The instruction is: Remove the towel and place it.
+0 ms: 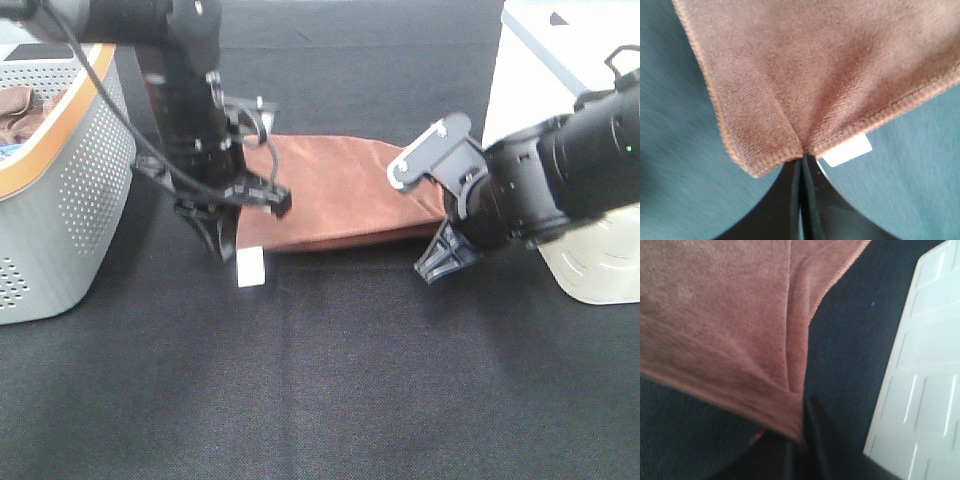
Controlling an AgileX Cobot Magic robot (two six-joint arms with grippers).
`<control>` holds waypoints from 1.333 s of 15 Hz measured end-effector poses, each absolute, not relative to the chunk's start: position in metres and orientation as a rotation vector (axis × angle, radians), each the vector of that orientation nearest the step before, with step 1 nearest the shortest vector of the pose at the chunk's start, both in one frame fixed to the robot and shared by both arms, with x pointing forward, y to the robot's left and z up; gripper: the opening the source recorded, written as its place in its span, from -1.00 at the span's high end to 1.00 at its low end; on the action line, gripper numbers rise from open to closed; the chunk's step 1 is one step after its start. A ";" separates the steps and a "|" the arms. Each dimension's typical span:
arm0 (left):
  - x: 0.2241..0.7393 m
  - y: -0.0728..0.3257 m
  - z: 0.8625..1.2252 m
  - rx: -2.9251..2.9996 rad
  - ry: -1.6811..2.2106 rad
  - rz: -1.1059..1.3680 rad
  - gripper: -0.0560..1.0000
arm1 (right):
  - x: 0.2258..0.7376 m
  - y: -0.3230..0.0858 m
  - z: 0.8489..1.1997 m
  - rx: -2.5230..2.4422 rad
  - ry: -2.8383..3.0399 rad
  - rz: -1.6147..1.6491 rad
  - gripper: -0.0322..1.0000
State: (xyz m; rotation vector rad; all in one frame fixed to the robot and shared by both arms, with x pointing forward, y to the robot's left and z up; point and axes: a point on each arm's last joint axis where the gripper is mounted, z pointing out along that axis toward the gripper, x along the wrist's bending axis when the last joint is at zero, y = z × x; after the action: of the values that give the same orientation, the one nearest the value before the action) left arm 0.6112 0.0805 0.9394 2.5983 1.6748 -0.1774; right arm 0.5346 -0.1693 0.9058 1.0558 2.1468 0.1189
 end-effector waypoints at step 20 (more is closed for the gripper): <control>0.572 0.101 1.079 2.406 1.501 0.083 -0.48 | 0.457 -0.086 0.992 0.963 2.021 0.605 -0.31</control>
State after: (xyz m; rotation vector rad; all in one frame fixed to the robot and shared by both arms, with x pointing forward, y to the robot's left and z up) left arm 0.5724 0.1006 1.0792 2.4057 1.5014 0.0825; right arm 0.4574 -0.0856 0.9919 0.9631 2.0209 0.6050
